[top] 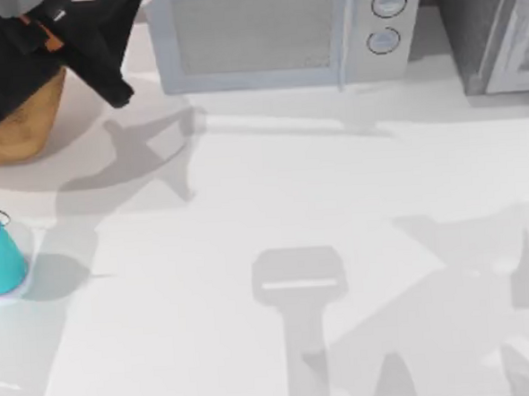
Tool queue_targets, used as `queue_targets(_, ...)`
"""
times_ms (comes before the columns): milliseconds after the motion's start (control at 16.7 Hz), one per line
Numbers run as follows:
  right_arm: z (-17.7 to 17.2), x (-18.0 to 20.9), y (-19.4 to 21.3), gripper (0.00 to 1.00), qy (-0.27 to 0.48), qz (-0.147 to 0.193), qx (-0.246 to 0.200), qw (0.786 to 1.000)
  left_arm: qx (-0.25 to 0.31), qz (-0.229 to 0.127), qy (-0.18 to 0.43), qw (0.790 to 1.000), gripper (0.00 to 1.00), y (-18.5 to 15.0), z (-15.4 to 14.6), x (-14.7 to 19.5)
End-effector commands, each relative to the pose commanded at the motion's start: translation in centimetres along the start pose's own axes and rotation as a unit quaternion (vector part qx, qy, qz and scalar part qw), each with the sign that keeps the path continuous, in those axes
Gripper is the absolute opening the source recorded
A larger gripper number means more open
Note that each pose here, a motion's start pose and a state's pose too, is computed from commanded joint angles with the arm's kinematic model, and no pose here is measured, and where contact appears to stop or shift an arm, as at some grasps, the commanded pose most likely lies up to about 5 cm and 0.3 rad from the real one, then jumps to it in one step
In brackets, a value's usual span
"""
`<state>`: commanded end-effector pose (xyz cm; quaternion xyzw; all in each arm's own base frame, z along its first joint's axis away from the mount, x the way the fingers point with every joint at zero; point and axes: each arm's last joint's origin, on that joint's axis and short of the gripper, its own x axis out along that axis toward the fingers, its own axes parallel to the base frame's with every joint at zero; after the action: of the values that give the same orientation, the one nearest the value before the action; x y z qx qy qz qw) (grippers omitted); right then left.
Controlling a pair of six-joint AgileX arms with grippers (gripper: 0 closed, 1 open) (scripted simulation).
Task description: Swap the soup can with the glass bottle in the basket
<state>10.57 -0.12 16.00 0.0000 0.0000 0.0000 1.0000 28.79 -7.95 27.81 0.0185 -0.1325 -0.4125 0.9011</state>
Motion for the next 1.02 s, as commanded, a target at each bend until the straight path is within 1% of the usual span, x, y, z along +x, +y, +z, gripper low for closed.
queue_targets(180,0.0,0.0,0.0,1.0,0.0,0.0,0.0,1.0,-0.002,-0.03,0.004,1.0,0.0,1.1,-2.4,2.0)
queue_targets(420,0.0,0.0,0.0,1.0,0.0,0.0,0.0,1.0,-0.006,-0.093,0.006,0.996,0.0,1.4,-6.2,4.7)
queue_targets(720,0.0,0.0,0.0,1.0,0.0,0.0,0.0,1.0,-0.023,-0.17,0.018,0.985,0.0,0.8,-11.9,7.3)
queue_targets(1020,0.0,0.0,0.0,1.0,0.0,0.0,0.0,1.0,-0.045,-0.243,0.034,0.968,0.0,-0.7,-18.4,8.7)
